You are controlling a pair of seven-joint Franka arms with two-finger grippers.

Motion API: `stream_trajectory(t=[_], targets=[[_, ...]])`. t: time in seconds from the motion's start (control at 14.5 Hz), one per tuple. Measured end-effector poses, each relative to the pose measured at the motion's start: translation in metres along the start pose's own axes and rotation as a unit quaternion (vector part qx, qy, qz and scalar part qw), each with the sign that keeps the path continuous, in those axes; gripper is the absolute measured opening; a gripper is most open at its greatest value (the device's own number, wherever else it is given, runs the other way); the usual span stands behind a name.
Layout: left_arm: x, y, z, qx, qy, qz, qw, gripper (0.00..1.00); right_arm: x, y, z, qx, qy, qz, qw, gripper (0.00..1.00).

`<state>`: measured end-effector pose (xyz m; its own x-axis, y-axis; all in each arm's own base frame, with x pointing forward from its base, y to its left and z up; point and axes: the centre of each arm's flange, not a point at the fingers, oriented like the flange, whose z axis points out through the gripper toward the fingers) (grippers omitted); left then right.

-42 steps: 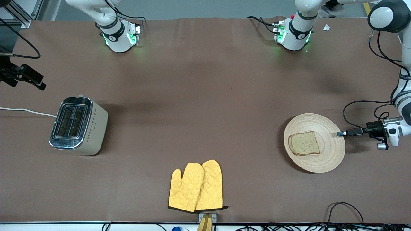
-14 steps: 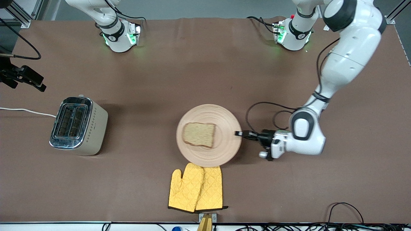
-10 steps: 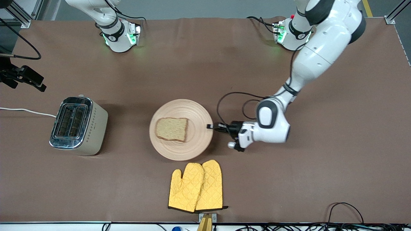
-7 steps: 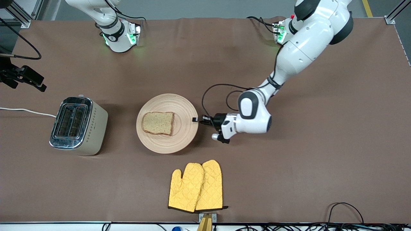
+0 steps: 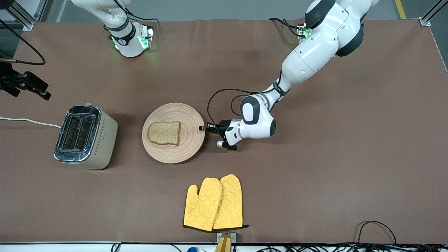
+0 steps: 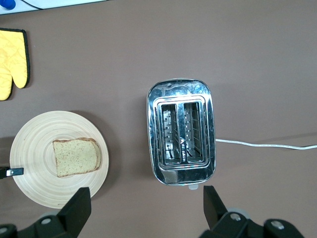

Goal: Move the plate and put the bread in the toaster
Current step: 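Move the right gripper over the bread while the left gripper withdraws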

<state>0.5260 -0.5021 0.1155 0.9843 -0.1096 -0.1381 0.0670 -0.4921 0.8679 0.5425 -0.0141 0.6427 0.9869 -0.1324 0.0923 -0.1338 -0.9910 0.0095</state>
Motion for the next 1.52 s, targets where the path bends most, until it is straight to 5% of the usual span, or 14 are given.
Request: stream_trajectory(t=[0.34, 0.69, 1.1, 1.31, 1.52], targets=[[0.016, 0.009, -0.021, 0.001, 0.036, -0.005, 0.999, 0.56, -0.003, -0.024, 0.0, 0.003, 0.0, 0.001, 1.0, 1.0], [0.061, 0.049, -0.126, -0.008, 0.11, -0.06, 0.992, 1.0, 0.002, -0.084, 0.038, 0.016, 0.009, -0.015, 1.0, 1.0], [0.103, 0.053, -0.248, 0.067, 0.185, -0.073, 0.978, 1.0, 0.034, -0.173, 0.204, 0.02, -0.029, -0.061, 0.998, 1.0], [0.116, 0.056, -0.317, 0.12, 0.181, -0.066, 0.974, 1.0, 0.038, -0.189, 0.266, 0.013, -0.048, -0.069, 0.996, 1.0], [0.115, 0.053, -0.42, 0.211, 0.152, -0.038, 0.965, 1.0, 0.038, -0.194, 0.311, 0.021, -0.07, -0.058, 0.996, 1.0]])
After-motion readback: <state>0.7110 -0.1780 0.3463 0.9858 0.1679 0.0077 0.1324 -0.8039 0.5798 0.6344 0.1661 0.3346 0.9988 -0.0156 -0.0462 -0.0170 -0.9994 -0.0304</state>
